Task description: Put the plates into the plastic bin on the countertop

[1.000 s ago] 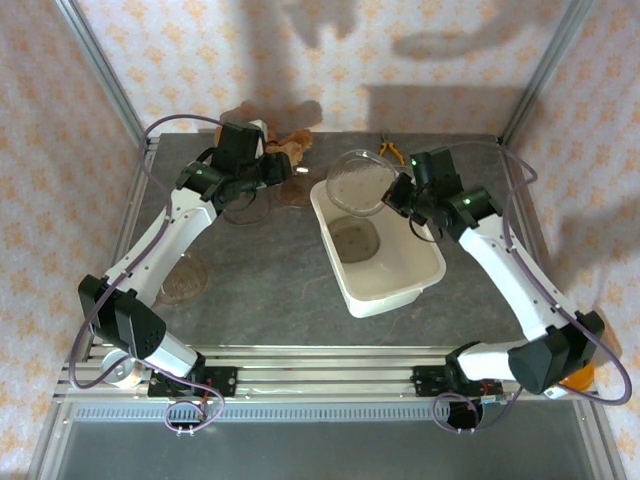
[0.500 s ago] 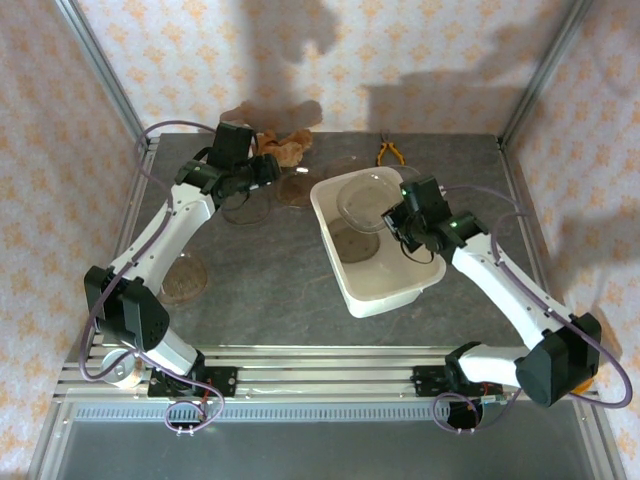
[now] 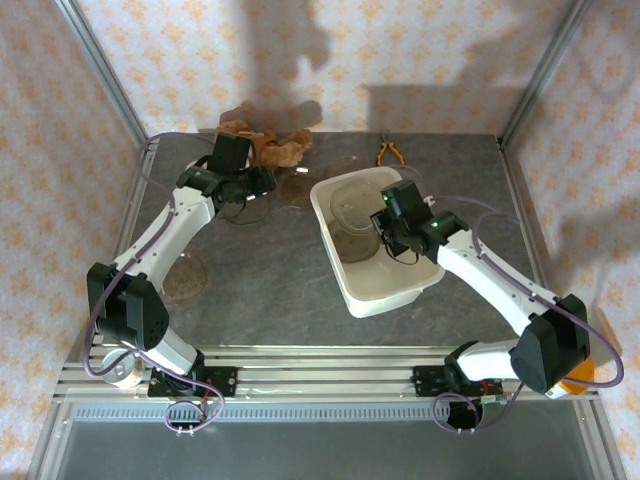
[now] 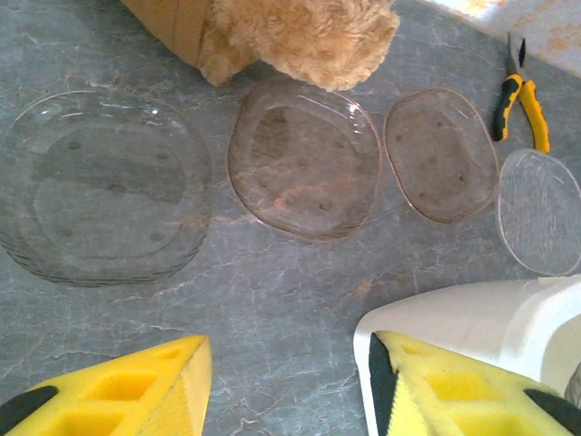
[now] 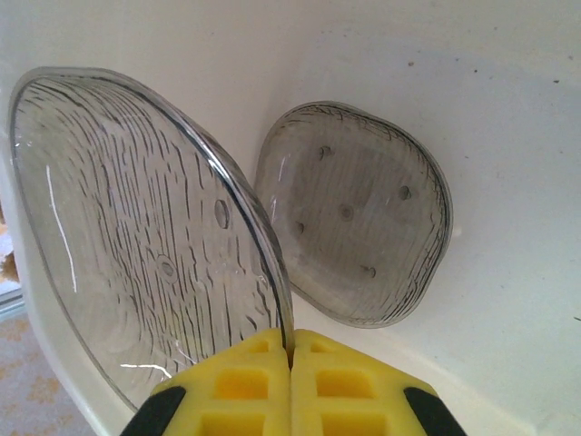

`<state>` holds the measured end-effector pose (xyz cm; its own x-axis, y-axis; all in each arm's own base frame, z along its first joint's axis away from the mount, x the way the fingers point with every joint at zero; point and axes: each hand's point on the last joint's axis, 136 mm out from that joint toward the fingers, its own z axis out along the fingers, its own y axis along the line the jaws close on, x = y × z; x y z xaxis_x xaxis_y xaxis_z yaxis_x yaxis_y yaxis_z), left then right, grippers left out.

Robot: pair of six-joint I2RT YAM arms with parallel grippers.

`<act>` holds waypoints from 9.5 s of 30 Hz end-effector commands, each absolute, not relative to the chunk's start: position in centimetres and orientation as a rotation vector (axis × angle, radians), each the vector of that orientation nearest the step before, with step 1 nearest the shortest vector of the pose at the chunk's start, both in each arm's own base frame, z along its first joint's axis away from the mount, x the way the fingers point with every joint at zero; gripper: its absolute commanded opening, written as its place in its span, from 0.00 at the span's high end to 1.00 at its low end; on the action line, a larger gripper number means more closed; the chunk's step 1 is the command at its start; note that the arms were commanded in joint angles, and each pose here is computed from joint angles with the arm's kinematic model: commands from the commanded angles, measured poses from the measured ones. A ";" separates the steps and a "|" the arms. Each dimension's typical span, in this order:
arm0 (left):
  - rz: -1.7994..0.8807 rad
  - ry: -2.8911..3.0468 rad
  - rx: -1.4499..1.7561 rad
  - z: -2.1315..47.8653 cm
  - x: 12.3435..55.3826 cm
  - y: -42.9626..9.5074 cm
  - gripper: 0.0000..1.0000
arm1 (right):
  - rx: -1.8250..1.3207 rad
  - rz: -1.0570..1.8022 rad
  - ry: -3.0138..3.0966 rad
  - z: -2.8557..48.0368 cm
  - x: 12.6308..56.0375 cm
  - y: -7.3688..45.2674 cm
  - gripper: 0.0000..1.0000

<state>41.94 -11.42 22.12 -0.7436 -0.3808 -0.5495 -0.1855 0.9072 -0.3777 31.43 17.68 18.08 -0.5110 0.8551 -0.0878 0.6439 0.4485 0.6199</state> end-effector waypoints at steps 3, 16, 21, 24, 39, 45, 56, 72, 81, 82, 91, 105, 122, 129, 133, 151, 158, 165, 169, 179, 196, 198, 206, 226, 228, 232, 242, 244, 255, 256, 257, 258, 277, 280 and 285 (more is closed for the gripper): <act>-0.399 2.427 -0.417 22.1 41.0 -10.6 0.50 | 1.347 0.658 2.301 16.2 31.4 17.4 1.00; -0.389 2.456 -0.453 20.6 40.6 -9.6 0.51 | 1.409 0.563 2.348 12.6 31.5 18.1 1.00; -0.361 2.476 -0.444 20.5 40.4 -9.3 0.50 | 1.444 0.520 2.365 10.8 31.5 18.3 1.00; -0.344 2.486 -0.445 20.4 40.3 -9.0 0.50 | 1.469 0.505 2.358 10.0 31.6 18.3 1.00; -0.305 2.526 -0.444 19.8 40.3 -8.5 0.50 | 1.470 0.375 2.437 6.9 31.5 18.7 1.00; -0.311 2.521 -0.457 19.8 40.4 -8.5 0.50 | 1.402 0.353 2.434 8.5 31.9 18.3 0.74; -0.338 2.488 -0.576 19.3 41.1 -8.5 0.50 | 1.191 0.425 2.338 15.0 33.2 17.3 0.24; -0.369 2.445 -0.854 16.3 41.5 -8.0 0.49 | 0.514 0.436 2.281 27.1 34.5 17.5 0.22; -0.251 2.443 -0.913 14.5 41.1 -5.6 0.37 | 0.232 0.423 2.330 29.4 36.9 19.3 0.22; -0.244 2.447 -0.928 14.1 41.1 -5.3 0.37 | 0.230 0.429 2.334 29.4 37.1 19.2 0.23; -0.317 2.494 -1.043 9.8 43.1 -5.1 0.35 | 0.185 0.480 2.359 29.0 37.5 19.3 0.23; -0.235 2.435 -1.307 5.4 42.3 -2.6 0.35 | 0.202 0.503 2.402 27.3 38.0 19.8 0.24; -0.365 2.258 -1.524 2.5 43.9 -3.1 0.40 | 0.199 0.491 2.430 26.6 38.4 20.1 0.24; -0.374 2.237 -1.545 1.1 43.9 -3.1 0.57 | 0.199 0.474 2.422 26.8 38.2 19.8 0.25; -0.362 2.261 -1.533 1.1 44.3 -3.1 0.67 | 0.198 0.468 2.418 26.7 38.0 19.5 0.25; -0.235 2.280 -1.497 3.5 42.2 -1.8 0.98 | 0.188 0.480 2.405 26.8 37.5 19.3 0.25; -0.203 2.264 -1.489 4.4 40.6 -1.2 1.00 | 0.195 0.492 2.392 26.6 37.3 19.3 0.25; -0.168 2.257 -1.427 6.5 39.9 -0.9 1.00 | 0.159 0.483 2.396 26.7 37.4 19.4 0.25; -0.172 2.252 -1.381 8.0 39.6 -1.0 1.00 | 0.147 0.472 2.401 26.7 37.6 19.3 0.25; -0.199 2.210 -1.146 15.1 40.6 -1.8 1.00 | 0.053 0.419 2.378 28.2 38.2 18.9 0.26; -0.578 2.187 -0.499 30.7 44.3 -13.8 1.00 | -0.164 0.523 2.337 32.6 39.5 20.1 0.29; -0.636 2.185 -0.426 31.8 44.2 -15.6 1.00 | -0.208 0.537 2.329 33.1 39.5 20.6 0.29; -0.732 2.203 -0.176 33.7 43.2 -20.8 1.00 | -0.191 0.546 2.307 34.1 40.6 20.3 0.33; -0.754 2.219 -0.046 33.8 42.8 -23.0 1.00 | -0.237 0.678 2.370 32.1 40.5 21.0 0.83; -0.755 2.220 -0.047 33.6 42.9 -23.0 1.00 | -0.249 0.693 2.375 31.9 40.4 21.3 0.86; -0.748 2.232 -0.043 33.3 43.1 -23.1 1.00 | -0.268 0.696 2.376 31.8 40.3 21.4 0.93; -0.697 2.271 -0.014 32.5 43.4 -23.0 0.72 | -0.235 0.747 2.358 32.0 40.3 20.4 1.00; -0.625 2.271 0.017 33.0 43.5 -22.3 0.61 | -0.214 0.770 2.351 32.0 40.3 19.8 1.00; -0.451 2.364 0.447 33.2 44.8 -23.8 0.52 | -0.342 0.728 2.373 31.4 37.5 18.8 1.00; -0.457 2.376 0.498 32.7 44.8 -24.2 0.52 | -0.358 0.718 2.373 31.4 37.2 18.7 1.00; -0.471 2.383 0.555 32.2 44.5 -24.7 0.52 | -0.369 0.704 2.374 31.4 36.8 18.5 1.00; -0.484 2.382 0.594 31.9 44.4 -25.0 0.52 | -0.380 0.694 2.375 31.2 36.6 18.4 1.00; -0.611 2.295 0.826 32.3 41.5 -27.9 0.50 | -0.462 0.659 2.444 29.3 34.3 17.7 1.00; -0.606 2.325 0.852 31.3 41.2 -28.2 0.50 | -0.465 0.663 2.430 29.6 34.2 17.7 1.00; -0.600 2.351 0.877 30.2 40.9 -28.7 0.53 | -0.480 0.665 2.416 30.0 34.1 17.7 1.00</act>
<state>42.27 -28.36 29.72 -0.6521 0.4165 -0.6334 0.6626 0.7191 -0.2093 34.71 17.63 28.43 -0.8034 -0.1670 -0.5715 -0.4290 0.8280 0.3611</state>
